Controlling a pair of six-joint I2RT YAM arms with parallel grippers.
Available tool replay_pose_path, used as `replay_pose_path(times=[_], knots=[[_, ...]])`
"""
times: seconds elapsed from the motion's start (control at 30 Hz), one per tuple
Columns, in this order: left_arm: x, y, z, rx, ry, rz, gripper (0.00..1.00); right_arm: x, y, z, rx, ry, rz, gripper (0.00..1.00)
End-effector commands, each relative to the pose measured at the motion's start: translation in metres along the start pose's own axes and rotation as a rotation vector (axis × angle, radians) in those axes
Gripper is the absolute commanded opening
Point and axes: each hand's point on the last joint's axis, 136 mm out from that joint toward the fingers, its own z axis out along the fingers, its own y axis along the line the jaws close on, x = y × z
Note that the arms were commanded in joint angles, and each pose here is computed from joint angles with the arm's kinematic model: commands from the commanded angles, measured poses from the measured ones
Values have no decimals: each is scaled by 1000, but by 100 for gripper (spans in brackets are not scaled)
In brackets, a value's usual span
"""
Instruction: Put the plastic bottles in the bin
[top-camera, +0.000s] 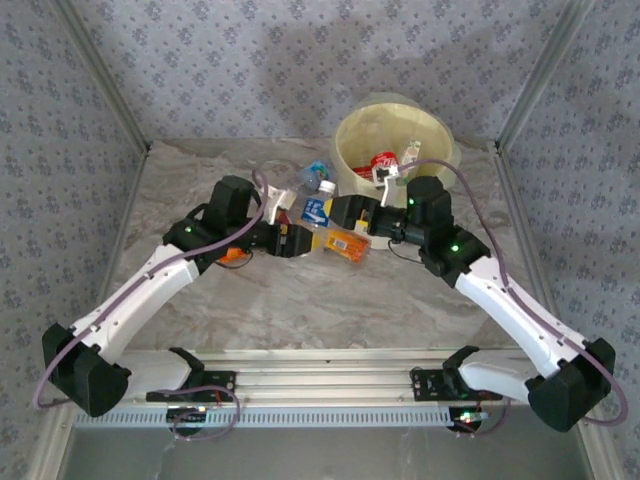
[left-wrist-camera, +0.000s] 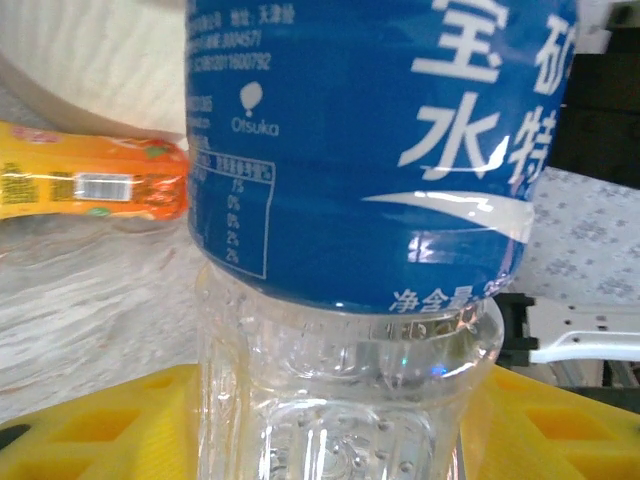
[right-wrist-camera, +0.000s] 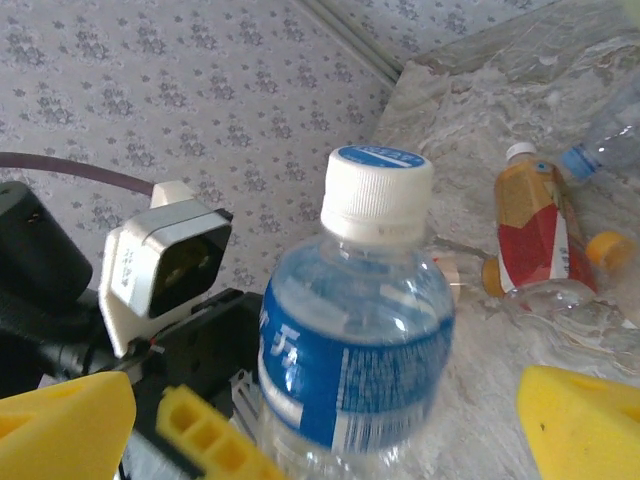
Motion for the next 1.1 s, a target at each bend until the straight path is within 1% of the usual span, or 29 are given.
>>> replay_pose_path(times=[0.0,0.1,0.17,0.33,0.47,0.63,0.7,0.73,0.8,0.93,1.03,1.07], knots=[[-9,-30,-4,101,-56,34,62,-12,17,7,-26,-38,-42,100],[-5,-37,-1,121,-61,42,62,-9,17,15,-23,-27,-42,100],[-2,-39,2,120,-61,45,62,-7,18,18,-24,-19,-44,98],[0,-43,7,122,-72,60,62,-5,20,20,-21,-15,-48,88],[0,-45,9,123,-83,75,62,-5,17,17,-1,-25,-48,77],[1,-44,10,107,-88,100,64,-6,18,13,10,-29,-58,66],[0,-45,10,102,-100,130,68,-6,17,11,22,-28,-67,64],[-1,-46,10,98,-106,146,72,-8,17,9,26,-32,-73,63],[-1,-50,9,100,-121,186,83,-11,18,4,39,-39,-85,62],[-7,-61,0,119,-173,281,99,-22,18,-11,70,-59,-115,61],[-13,-68,-8,124,-215,360,100,-40,26,-29,86,-96,-139,61],[-15,-71,-11,124,-228,387,100,-44,27,-34,102,-102,-181,61]])
